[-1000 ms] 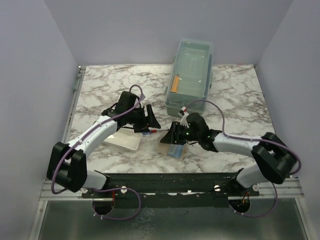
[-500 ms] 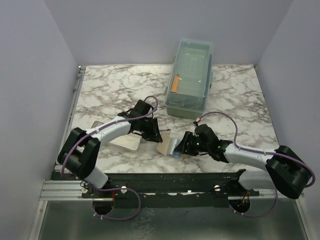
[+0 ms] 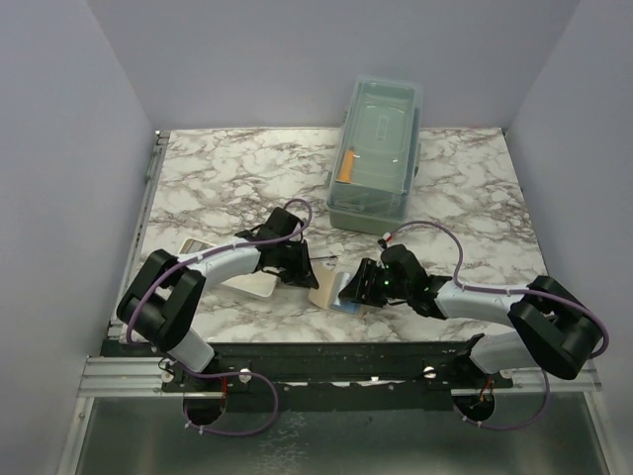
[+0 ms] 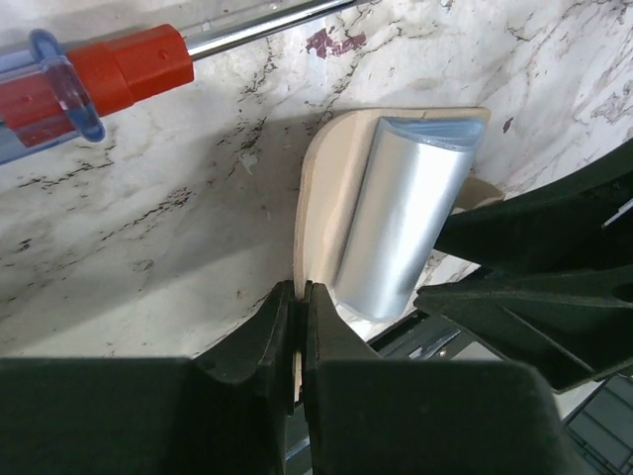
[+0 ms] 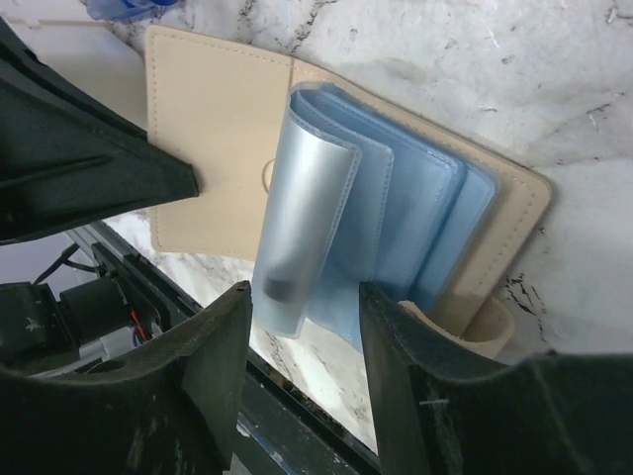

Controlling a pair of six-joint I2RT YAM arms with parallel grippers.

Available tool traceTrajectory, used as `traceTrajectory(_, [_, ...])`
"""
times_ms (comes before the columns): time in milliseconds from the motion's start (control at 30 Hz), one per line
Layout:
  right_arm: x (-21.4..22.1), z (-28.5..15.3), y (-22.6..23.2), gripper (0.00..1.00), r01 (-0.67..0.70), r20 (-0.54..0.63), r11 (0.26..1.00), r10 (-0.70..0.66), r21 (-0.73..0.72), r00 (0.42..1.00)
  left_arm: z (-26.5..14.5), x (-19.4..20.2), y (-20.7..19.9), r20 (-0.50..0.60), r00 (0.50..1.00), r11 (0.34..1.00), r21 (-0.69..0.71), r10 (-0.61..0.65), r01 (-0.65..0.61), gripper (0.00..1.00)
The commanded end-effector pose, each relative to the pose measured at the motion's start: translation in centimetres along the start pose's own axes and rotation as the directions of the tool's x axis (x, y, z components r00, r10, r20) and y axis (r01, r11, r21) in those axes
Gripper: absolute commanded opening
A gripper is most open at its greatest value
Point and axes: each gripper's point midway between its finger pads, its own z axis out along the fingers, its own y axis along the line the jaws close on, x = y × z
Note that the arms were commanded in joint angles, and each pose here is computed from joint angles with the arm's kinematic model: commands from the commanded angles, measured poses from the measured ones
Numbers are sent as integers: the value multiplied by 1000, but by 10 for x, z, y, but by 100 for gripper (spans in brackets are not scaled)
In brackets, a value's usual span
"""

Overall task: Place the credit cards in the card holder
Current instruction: Open the card holder at the center of the board.

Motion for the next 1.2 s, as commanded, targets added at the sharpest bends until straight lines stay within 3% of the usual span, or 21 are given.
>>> traceTrajectory(0, [-3, 0, 1, 54, -1, -2, 1000, 1, 16, 1000, 10, 5, -5, -10, 1000, 1000, 23, -6, 6, 0])
traceTrajectory(667, [-11, 2, 5, 60, 40, -2, 998, -40, 46, 999, 32, 8, -22, -67, 997, 994, 102, -35, 42, 0])
traceTrajectory(767, [-10, -2, -10, 50, 28, 11, 994, -30, 108, 999, 28, 7, -24, -54, 998, 994, 106, -33, 39, 0])
traceTrajectory(900, [-8, -4, -9, 37, 31, 28, 997, -34, 72, 999, 25, 7, -22, -41, 999, 995, 95, -20, 23, 3])
traceTrajectory(1067, [-11, 4, 2, 24, 69, -5, 996, -69, 52, 998, 22, 10, -24, -58, 998, 995, 96, -17, 23, 12])
traceTrajectory(1167, [-13, 9, 0, 16, 74, -14, 995, -73, 70, 997, 13, 6, -26, -34, 999, 997, 76, 12, -9, 25])
